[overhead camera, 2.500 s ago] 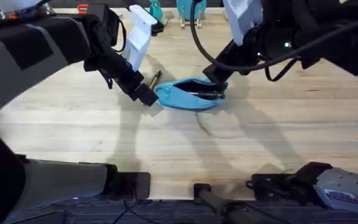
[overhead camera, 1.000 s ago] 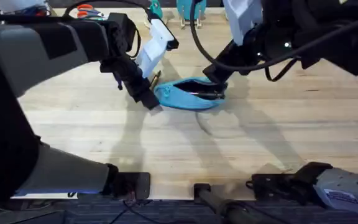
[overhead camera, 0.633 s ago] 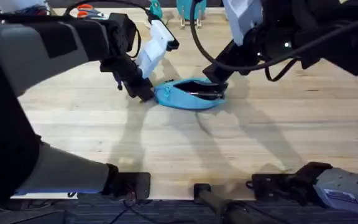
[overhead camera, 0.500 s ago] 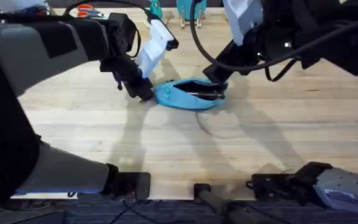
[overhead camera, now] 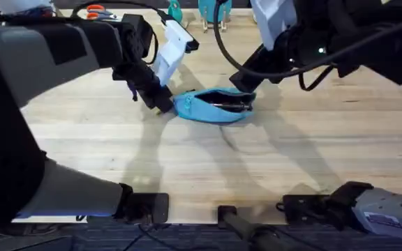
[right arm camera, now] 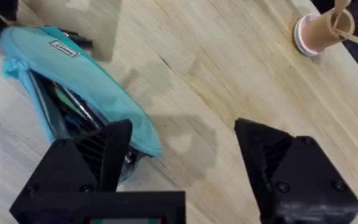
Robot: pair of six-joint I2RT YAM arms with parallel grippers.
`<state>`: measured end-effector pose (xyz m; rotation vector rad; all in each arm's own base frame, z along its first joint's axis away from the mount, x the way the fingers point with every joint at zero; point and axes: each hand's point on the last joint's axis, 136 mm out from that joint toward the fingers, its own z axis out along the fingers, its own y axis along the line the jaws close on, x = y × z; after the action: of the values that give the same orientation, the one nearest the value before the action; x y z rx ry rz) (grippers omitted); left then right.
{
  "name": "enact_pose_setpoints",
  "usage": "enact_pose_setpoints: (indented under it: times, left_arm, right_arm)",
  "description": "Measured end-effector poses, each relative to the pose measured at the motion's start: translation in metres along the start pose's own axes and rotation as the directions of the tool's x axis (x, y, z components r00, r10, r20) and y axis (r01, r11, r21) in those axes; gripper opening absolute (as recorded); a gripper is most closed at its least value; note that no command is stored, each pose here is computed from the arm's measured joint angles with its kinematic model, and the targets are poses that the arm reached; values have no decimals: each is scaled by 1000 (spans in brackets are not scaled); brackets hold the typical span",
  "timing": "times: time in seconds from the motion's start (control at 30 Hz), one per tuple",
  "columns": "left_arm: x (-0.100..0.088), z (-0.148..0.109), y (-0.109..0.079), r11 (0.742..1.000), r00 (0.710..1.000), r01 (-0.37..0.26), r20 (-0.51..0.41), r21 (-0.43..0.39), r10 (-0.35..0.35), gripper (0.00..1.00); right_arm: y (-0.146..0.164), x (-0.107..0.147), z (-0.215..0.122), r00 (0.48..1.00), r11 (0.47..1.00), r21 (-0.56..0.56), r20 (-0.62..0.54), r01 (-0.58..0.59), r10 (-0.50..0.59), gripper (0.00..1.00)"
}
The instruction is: Unzip the bag, pick up the pens from the table one at a time and place them inside, then zip the bag closed.
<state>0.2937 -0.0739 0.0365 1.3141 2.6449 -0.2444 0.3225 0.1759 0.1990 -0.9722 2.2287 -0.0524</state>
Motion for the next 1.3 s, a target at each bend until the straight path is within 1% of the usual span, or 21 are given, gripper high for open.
enact_pose_setpoints:
  times: [0.1, 0.27, 0.5, 0.67, 0.83, 0.93, 1.03, 1.17, 1.3]
  left_arm:
    - [-2, -1, 5, 999, 1000, 30, -4, -18, -30, 41]
    - [-10, -7, 24, 994, 997, 75, -19, -74, -76, 41]
    - [-41, -46, 49, 986, 996, 82, 37, -147, -78, 41]
    - [-49, -66, 53, 983, 996, 85, 39, -165, -79, 41]
    - [-53, -84, 51, 983, 996, 85, 34, -160, -81, 40]
    - [-65, -100, 49, 984, 997, 67, 44, -168, -61, 41]
    - [-83, -116, 42, 983, 998, 29, 66, -181, -17, 41]
    - [-107, -131, 25, 981, 995, -34, 89, -188, 52, 41]
    - [-126, -140, 4, 977, 987, -100, 102, -187, 121, 41]
  right_arm:
    - [0, 0, 0, 1000, 1000, 2, -1, 0, 0, 997]
    - [-1, 0, 0, 1000, 1000, 3, -1, 0, 0, 997]
    - [-1, 0, 0, 1000, 1000, 3, -1, 0, 0, 997]
    - [-1, -1, -3, 1000, 1000, 6, 7, -1, 1, 997]
    - [-6, -6, -27, 998, 1000, 23, 62, -10, 8, 997]
    - [-7, 1, -45, 998, 1000, 25, 67, -10, 9, 998]
    - [-4, 17, -57, 1000, 1000, 12, 25, -4, 3, 997]
    - [0, 33, -69, 1000, 1000, -1, -14, 2, -2, 997]
    - [-2, 35, -89, 1000, 1000, 11, 23, -3, 3, 996]
